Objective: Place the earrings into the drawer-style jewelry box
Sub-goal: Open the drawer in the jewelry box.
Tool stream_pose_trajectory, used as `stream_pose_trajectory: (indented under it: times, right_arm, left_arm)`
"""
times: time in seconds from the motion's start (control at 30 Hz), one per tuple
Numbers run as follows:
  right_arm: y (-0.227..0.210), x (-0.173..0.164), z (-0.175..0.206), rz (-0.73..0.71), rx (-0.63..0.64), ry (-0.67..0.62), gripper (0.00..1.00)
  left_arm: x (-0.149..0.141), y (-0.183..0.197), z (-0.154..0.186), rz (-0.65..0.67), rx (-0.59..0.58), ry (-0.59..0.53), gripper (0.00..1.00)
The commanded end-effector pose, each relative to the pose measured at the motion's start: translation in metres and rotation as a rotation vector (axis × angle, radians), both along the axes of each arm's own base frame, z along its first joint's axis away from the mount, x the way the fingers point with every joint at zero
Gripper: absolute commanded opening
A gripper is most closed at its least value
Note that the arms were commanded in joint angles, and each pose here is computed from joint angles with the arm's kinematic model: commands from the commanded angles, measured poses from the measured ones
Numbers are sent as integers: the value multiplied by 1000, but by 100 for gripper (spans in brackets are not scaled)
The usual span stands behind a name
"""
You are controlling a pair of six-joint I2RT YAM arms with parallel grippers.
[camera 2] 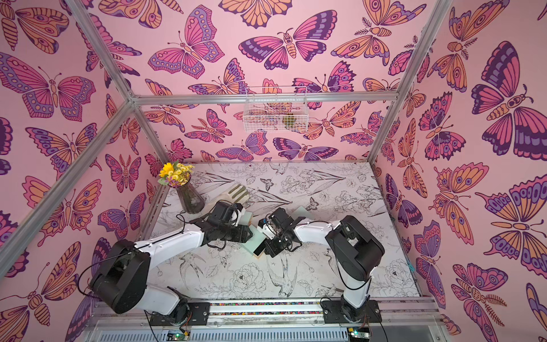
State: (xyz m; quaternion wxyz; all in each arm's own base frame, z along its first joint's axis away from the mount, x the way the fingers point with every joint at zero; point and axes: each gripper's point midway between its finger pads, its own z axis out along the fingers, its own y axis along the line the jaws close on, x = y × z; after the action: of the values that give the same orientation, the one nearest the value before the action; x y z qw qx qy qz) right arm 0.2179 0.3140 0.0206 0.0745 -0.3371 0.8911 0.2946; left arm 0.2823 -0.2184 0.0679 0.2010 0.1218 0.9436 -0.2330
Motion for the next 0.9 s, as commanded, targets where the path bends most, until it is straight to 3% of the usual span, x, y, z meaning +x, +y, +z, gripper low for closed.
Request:
stream_pose_trajectory:
  times: [0.0,0.1,0.37,0.87]
  right_arm:
    - [8,4,0,17,9,-11,0]
    - [8,4,-1,18,7,-9,0]
    - [9,4,-2,16,9,-5,0]
    - [1,0,-1,11,-6,-8,0]
  left_arm:
    - [7,2,14,9,3,-60,63]
    - [7,8,14,31,18,-69,63]
    - [0,-18,21,-75,-100,-45,63]
    - [2,-4,-19,-13,2,21,63]
